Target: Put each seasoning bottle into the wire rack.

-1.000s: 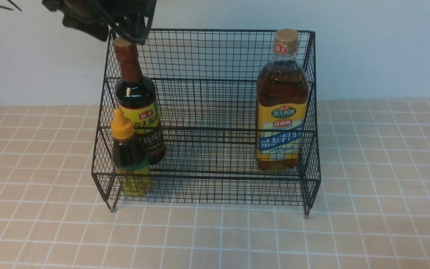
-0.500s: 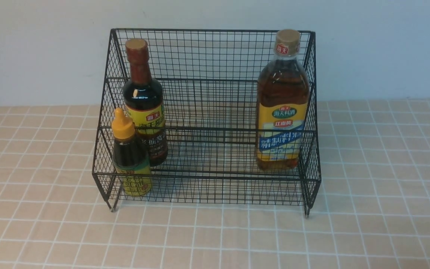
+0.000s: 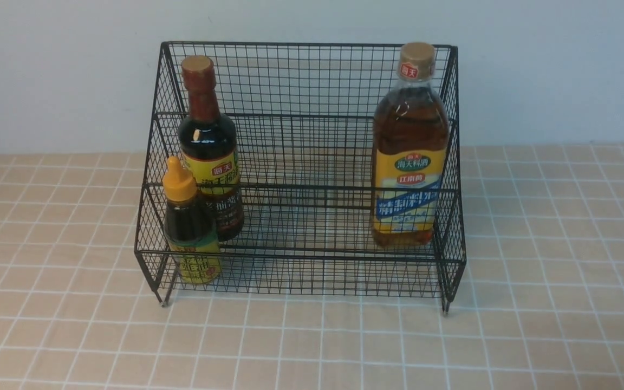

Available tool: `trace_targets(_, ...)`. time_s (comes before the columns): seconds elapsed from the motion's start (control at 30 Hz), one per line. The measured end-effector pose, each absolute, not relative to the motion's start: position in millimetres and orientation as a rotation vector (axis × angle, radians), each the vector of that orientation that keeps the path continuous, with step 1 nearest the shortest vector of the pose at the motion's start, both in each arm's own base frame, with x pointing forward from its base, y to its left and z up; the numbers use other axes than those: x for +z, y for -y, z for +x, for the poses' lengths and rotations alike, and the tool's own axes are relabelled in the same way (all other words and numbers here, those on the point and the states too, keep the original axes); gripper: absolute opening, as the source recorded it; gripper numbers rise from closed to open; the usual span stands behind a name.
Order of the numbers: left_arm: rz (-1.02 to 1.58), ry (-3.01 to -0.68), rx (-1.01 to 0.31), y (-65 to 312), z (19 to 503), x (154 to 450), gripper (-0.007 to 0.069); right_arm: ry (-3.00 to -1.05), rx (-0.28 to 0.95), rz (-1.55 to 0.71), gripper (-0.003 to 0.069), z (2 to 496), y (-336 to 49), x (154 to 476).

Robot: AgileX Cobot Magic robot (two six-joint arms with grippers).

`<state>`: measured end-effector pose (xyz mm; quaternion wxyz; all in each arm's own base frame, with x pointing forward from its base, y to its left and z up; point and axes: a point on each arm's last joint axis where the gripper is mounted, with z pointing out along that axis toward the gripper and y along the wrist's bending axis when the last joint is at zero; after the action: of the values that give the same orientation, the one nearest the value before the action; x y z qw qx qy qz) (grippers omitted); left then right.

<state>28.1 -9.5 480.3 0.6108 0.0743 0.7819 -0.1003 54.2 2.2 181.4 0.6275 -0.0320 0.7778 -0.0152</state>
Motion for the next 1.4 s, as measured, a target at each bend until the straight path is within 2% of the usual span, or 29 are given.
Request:
trace_targets(0.1,0.17,-1.749,-0.214,2.3,2.0,445.1,-0.0007,-1.783,-0.035,-0.073,-0.0014,54.2,-2.2,181.4)
trace_targets(0.37,0.167,-1.718,-0.205,-5.2,-27.8,383.7,-0.0007,-1.783,-0.035,-0.073,-0.0014,54.2,-2.2,181.4)
trace_targets(0.83,0.133,-1.658,-0.077,-10.9,-24.9,356.4,-0.0007,-1.783,-0.035,-0.073,-0.0014,54.2,-2.2,181.4)
trace_targets(0.97,0.071,-1.607,0.001,-4.2,2.6,317.4,-0.0007,-1.783,-0.035,-0.073,-0.0014,54.2,-2.2,181.4)
trace_targets(1.0,0.203,-1.592,-0.133,-3.5,9.5,304.7,-0.0007,-1.783,-0.035,-0.073,-0.0014,54.2,-2.2,181.4)
trace_targets(1.03,0.046,-1.598,0.028,-2.7,17.0,295.1,-0.0007,-1.783,-0.035,-0.073,-0.0014,54.2,-2.2,181.4)
trace_targets(1.1,0.031,-1.618,0.037,-2.1,27.9,277.4,-0.0007,-1.783,-0.035,-0.073,-0.0014,54.2,-2.2,181.4)
trace_targets(1.17,0.019,-1.637,0.031,-1.2,42.2,242.5,-0.0007,-1.783,-0.035,-0.073,-0.0014,54.2,-2.2,181.4)
trace_targets(1.3,0.021,-1.692,0.028,-0.8,50.6,210.7,-0.0007,-1.783,-0.035,-0.073,-0.0014,54.2,-2.2,181.4)
trace_targets(1.37,0.023,-1.766,0.028,-0.8,54.0,184.1,-0.0007,-1.783,-0.035,-0.073,-0.0014,54.2,-2.2,181.4)
trace_targets(1.4,0.023,-1.771,0.027,-0.8,54.1,182.9,-0.0007,-1.783,-0.035,-0.073,-0.0014,54.2,-2.2,181.4)
